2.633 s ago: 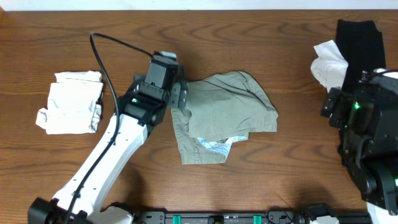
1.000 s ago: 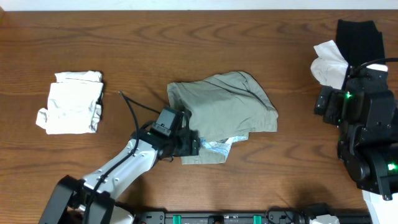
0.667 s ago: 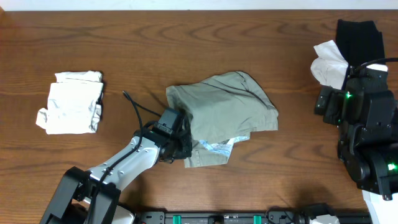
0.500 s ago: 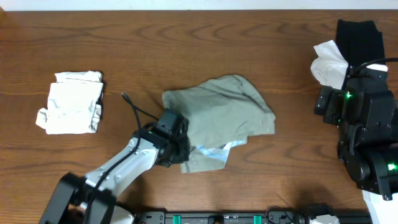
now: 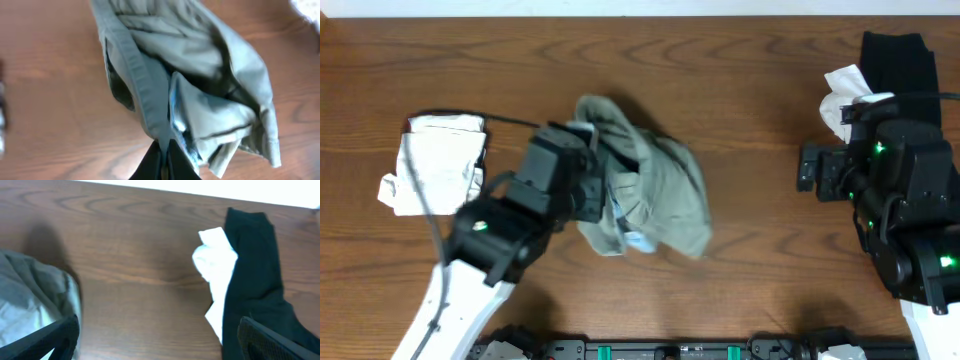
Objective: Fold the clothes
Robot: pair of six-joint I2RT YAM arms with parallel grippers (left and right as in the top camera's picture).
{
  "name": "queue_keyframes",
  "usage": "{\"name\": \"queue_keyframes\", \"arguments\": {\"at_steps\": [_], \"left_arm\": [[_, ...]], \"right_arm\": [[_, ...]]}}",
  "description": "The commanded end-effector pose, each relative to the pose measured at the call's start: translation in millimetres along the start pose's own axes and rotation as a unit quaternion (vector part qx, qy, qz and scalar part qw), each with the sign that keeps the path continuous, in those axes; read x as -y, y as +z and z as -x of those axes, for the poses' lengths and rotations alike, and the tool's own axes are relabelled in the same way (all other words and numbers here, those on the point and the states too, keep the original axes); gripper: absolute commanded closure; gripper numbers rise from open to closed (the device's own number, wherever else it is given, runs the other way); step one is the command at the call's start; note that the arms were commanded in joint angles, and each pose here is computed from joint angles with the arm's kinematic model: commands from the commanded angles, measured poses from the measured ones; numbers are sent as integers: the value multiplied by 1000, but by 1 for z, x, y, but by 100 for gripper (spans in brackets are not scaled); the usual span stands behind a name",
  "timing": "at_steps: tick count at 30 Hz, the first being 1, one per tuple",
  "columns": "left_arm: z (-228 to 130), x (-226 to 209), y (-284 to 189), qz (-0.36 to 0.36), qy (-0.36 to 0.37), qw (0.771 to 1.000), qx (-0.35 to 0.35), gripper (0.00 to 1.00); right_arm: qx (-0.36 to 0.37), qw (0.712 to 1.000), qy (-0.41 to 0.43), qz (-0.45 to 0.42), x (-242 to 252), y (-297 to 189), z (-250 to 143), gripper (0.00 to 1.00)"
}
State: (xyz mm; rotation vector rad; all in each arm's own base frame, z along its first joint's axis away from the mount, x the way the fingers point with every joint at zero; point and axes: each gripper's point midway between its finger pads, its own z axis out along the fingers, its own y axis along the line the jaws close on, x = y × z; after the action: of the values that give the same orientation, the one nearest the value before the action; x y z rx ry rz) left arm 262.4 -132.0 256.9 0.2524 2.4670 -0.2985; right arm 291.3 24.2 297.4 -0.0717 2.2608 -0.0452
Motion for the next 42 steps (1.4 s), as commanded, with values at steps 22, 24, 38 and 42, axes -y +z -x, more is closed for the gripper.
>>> {"name": "queue_keyframes", "arguments": {"at_steps": [22, 24, 38, 42], "left_arm": [[109, 19, -127, 5, 153, 978, 143, 94], [116, 21, -137, 3, 154, 975, 161, 95], [136, 27, -171, -3, 159, 963, 216, 94], [136, 26, -171, -3, 159, 963, 217, 94]], "right_arm": [[-59, 982, -44, 172, -64, 26, -13, 1], [-69, 981, -49, 177, -69, 29, -17, 1], [-118, 949, -136, 259, -154, 37, -52, 1], [-121, 948, -120, 267, -173, 51, -64, 1]]}}
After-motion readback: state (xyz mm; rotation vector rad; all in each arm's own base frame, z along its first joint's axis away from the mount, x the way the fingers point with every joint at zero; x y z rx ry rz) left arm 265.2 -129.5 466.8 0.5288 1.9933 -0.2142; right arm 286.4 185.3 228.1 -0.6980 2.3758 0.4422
